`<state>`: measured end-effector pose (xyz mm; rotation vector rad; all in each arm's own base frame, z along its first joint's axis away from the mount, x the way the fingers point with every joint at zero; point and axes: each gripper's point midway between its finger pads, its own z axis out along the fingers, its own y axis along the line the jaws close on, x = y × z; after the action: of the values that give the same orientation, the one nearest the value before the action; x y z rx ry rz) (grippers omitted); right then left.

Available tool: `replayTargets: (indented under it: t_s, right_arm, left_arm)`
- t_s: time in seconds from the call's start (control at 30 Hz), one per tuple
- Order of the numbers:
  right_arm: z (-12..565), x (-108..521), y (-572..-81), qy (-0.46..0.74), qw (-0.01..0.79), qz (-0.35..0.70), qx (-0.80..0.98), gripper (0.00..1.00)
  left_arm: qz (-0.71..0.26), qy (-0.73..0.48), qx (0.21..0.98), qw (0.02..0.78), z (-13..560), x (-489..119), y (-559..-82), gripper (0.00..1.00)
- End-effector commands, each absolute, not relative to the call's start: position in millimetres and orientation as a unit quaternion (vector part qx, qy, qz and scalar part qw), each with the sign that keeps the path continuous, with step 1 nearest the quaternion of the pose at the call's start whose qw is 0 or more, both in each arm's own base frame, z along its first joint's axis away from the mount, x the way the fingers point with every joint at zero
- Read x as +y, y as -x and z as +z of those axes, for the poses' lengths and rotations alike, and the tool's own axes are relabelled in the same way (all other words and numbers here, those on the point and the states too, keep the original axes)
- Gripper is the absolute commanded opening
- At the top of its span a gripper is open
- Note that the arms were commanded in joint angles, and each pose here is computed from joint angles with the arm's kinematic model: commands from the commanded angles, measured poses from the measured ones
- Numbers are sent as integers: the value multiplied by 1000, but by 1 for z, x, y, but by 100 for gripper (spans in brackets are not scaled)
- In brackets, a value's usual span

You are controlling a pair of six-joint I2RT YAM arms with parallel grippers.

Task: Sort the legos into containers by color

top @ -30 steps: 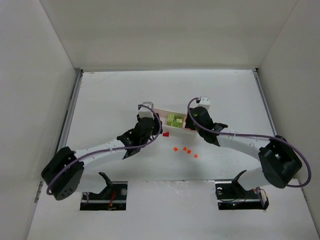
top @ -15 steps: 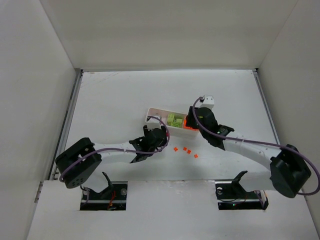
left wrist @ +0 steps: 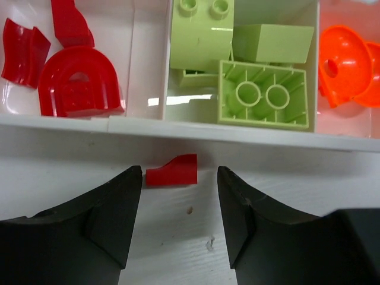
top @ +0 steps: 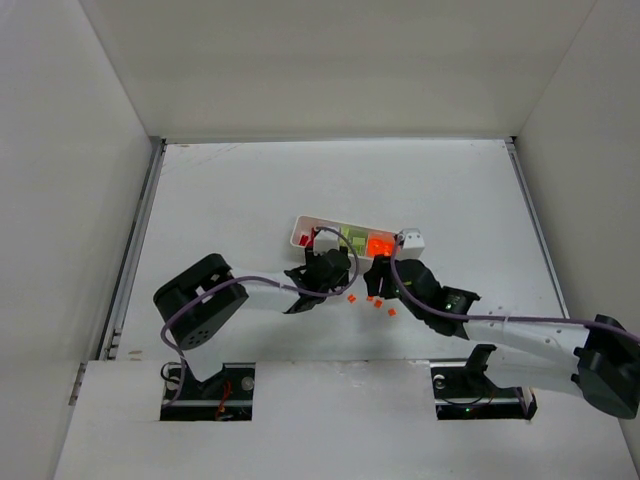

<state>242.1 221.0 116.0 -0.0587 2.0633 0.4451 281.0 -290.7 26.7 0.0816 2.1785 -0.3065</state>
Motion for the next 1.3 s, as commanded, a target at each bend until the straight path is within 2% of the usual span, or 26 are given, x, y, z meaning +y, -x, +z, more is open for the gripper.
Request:
replayTargets:
  t_s: [0.0,0.07,0.17,0.23,0.53,0.77,1.03,1.17,1.27]
  right_arm:
    - [111,231,-230,16,481,209,852,63]
    - [105,236,-224,24,473,212,855,62]
    - [96,242,-218,32,462,211,861,61]
    - [93,246,-217,36,459,212,862,60]
    - [95,256,-215,48,458,219,860,61]
    - [93,265,-215,57,455,220,861,61]
    - [88,277,-213,78,448,214,864,63]
    - [79,283,-214,99,436,198,872,65]
    - [73,287,-213,106,425,192,878,61]
  left_arm:
    - [-135,-27,873,469,40,-302,-294,49]
    - [-130,-25,871,472,39,-301,-297,44]
    - [-128,-25,872,472,38,-299,-297,29]
    - [-131,-26,871,473,42,-298,-295,24]
    - [-164,-1,847,505,101,-264,-271,22]
    - [-176,44,816,549,163,-231,-297,25]
    - [-146,50,838,523,139,-229,-367,29]
    - [-129,53,843,519,127,-227,-383,43]
    - [-128,54,843,520,127,-224,-383,54]
